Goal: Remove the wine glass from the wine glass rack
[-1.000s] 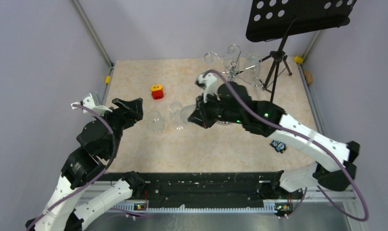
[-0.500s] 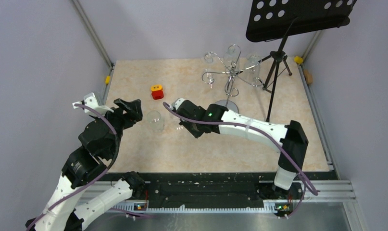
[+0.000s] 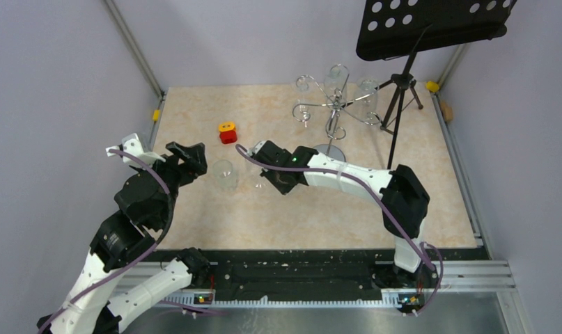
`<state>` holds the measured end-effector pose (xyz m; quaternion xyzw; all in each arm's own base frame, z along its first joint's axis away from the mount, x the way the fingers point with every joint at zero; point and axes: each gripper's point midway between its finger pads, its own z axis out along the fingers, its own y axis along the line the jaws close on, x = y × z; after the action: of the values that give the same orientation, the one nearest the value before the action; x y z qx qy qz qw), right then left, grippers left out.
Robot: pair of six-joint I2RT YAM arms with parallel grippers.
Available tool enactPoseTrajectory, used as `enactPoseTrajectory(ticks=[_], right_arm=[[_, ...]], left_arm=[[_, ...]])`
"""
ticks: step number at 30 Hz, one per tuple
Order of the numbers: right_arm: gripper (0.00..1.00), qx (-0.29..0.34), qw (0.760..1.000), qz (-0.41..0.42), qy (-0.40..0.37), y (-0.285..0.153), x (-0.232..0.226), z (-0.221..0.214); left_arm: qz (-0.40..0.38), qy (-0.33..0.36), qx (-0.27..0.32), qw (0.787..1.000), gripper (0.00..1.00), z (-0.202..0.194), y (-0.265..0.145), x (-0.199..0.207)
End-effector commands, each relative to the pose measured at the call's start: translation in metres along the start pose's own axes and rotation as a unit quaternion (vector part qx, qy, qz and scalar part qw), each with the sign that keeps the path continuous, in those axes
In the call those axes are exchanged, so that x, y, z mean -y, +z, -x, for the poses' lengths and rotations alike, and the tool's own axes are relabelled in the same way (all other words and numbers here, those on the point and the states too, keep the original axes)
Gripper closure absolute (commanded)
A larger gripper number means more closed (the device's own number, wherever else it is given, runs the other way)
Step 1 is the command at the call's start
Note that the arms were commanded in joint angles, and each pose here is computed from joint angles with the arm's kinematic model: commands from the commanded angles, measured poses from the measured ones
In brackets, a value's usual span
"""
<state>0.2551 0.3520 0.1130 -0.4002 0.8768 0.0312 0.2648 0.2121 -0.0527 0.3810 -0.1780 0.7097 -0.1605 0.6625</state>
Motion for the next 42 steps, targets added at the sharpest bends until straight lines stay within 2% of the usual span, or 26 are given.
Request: enactPoseTrajectory(ticks=[1,9,16,21,26,31,36,42], right_arm=[[0.97,0.052,0.999,-0.002,0.013,-0.004,0.007,0.032],[0.9,0.065,0.998,0.003,0.025,0.002,0.013,0.041],[0.74,0.072,0.997,0.001,0.029,-0.001,0.014,0.047],[0.68,0.095,0.995,0.007,0.038,-0.019,0.016,0.061],[0.64,0.151,0.987,0.031,0.053,-0.064,0.017,0.087],[0.62,0.226,0.968,0.081,0.066,-0.126,0.014,0.112],[0.66,0.31,0.94,0.101,0.102,-0.203,0.026,0.128],[0.66,0.42,0.889,0.08,0.163,-0.288,0.061,0.128]], left_arm=[[-0.004,-0.001,0.009,1.0,0.21,0.003,0.002,0.003],[-0.004,-0.002,0.009,1.0,0.2,0.002,0.002,0.003],[-0.005,-0.003,0.009,1.0,0.2,0.002,0.002,0.002],[-0.009,-0.005,0.008,1.0,0.2,0.002,0.001,0.004],[-0.019,-0.011,0.008,1.0,0.2,0.002,0.001,0.008],[-0.044,-0.02,0.01,0.999,0.18,0.001,0.001,0.017],[-0.114,-0.025,0.015,0.993,0.18,0.0,0.0,0.042],[-0.162,-0.027,-0.015,0.986,0.16,-0.016,0.014,0.077]])
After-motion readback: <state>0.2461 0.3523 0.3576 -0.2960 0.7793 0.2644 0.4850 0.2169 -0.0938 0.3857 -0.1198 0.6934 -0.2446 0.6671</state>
